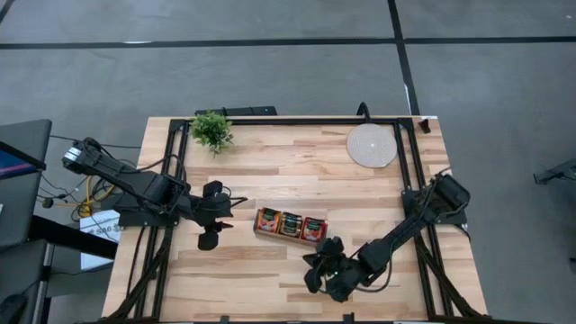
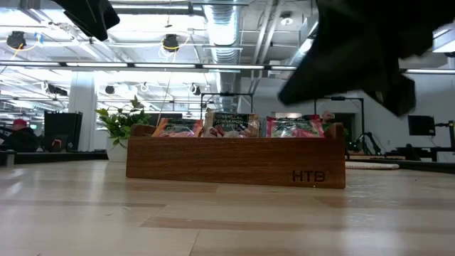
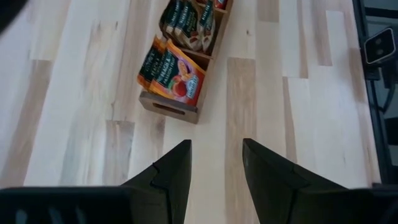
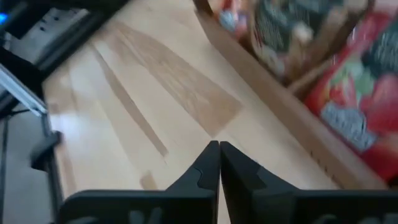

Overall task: Pick & Place Tea
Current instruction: Adjust the wooden organizer

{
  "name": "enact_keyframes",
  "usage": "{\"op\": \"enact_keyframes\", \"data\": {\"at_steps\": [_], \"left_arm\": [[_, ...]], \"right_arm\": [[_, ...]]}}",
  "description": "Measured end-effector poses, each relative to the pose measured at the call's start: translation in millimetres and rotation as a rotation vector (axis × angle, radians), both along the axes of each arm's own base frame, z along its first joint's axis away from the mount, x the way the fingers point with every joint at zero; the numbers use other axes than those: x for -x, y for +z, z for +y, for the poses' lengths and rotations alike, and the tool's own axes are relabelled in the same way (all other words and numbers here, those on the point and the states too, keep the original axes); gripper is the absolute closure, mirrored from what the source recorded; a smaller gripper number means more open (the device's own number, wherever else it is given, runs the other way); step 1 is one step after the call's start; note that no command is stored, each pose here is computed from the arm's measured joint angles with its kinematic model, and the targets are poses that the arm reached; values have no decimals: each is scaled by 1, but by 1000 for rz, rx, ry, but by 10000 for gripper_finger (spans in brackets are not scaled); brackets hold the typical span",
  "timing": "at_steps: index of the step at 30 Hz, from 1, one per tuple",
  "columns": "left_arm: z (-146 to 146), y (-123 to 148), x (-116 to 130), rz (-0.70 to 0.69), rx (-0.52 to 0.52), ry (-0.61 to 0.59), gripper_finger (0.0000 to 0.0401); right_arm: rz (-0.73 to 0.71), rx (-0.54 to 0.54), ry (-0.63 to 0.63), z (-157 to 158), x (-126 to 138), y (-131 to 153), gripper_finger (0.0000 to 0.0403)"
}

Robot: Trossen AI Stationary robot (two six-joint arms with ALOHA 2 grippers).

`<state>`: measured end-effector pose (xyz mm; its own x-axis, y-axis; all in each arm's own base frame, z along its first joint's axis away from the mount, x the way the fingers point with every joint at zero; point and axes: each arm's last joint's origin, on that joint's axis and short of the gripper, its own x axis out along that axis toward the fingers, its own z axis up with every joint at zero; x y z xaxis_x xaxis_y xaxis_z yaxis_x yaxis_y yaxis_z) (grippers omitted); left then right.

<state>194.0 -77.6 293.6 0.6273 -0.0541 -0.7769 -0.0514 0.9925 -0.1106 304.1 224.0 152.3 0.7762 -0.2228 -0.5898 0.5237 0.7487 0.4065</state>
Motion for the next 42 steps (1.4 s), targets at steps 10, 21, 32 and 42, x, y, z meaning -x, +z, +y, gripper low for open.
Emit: {"op": "enact_keyframes", "data": {"at_steps": [10,21,32,42], "left_arm": [[0,0,0,3,7,-4,266],[0,0,0,1,4,-1,266],[0,0,0,1,6,1,266],[0,0,0,1,6,1,266]], "right_arm": [[104,-25,-100,3,16,-18,402],[179,12,-133,-8,18,-22,403],[231,54,-168,-19,17,-25,403],[268,75,-200,-23,21,-26,403]]}}
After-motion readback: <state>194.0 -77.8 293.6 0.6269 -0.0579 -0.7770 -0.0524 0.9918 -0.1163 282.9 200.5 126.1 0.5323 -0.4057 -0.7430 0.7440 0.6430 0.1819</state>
